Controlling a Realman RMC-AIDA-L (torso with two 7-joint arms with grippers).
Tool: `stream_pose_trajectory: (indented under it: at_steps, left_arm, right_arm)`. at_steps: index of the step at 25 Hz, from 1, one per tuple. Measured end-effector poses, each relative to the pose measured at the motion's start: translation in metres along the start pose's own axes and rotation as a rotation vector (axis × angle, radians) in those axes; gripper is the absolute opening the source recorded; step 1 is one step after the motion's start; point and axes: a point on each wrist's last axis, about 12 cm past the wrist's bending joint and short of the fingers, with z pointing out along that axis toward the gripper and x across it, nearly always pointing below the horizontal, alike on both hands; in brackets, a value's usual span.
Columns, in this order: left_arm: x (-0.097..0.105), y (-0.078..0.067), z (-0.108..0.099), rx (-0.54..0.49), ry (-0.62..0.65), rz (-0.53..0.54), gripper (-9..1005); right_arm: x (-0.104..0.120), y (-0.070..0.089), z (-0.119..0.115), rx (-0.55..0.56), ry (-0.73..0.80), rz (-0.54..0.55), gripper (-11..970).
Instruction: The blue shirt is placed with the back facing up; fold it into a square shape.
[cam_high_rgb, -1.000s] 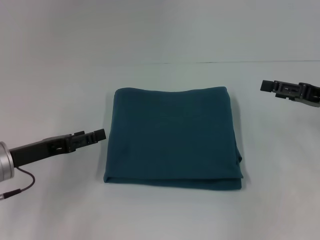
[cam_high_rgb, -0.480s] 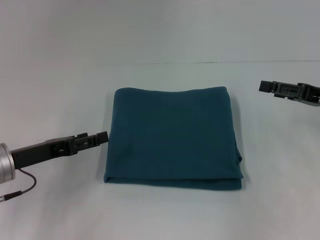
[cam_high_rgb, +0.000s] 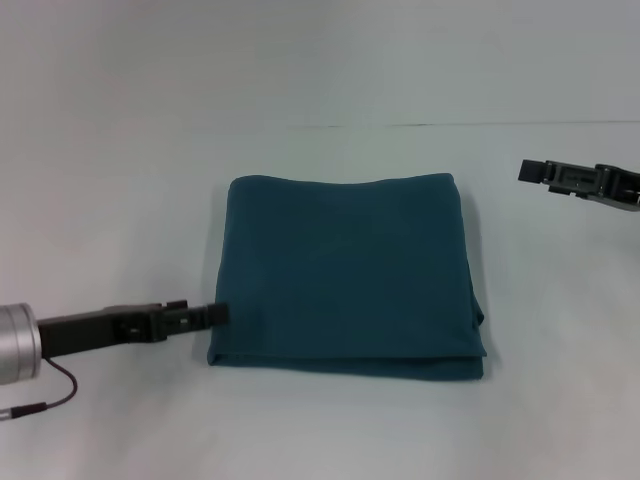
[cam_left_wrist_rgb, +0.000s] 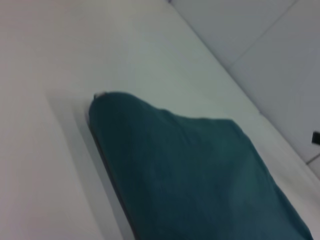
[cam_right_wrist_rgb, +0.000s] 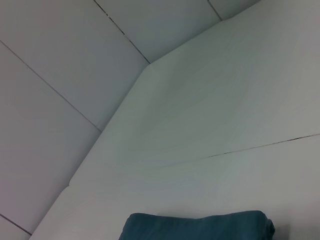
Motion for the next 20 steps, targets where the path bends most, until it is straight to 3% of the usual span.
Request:
stream_pose_trajectory:
  at_steps: [12, 20]
  left_arm:
    - [0.004, -0.003, 0.009, 0.003, 0.058, 0.022, 939]
    - [-0.006, 0.002, 0.016, -0.060, 0.033, 0.039, 940]
  right_arm:
    - [-0.001, 0.000, 0.001, 0.000, -0.001, 0.003, 924]
    - [-0.001, 0.001, 0.001, -0.006, -0.002, 0.006, 925]
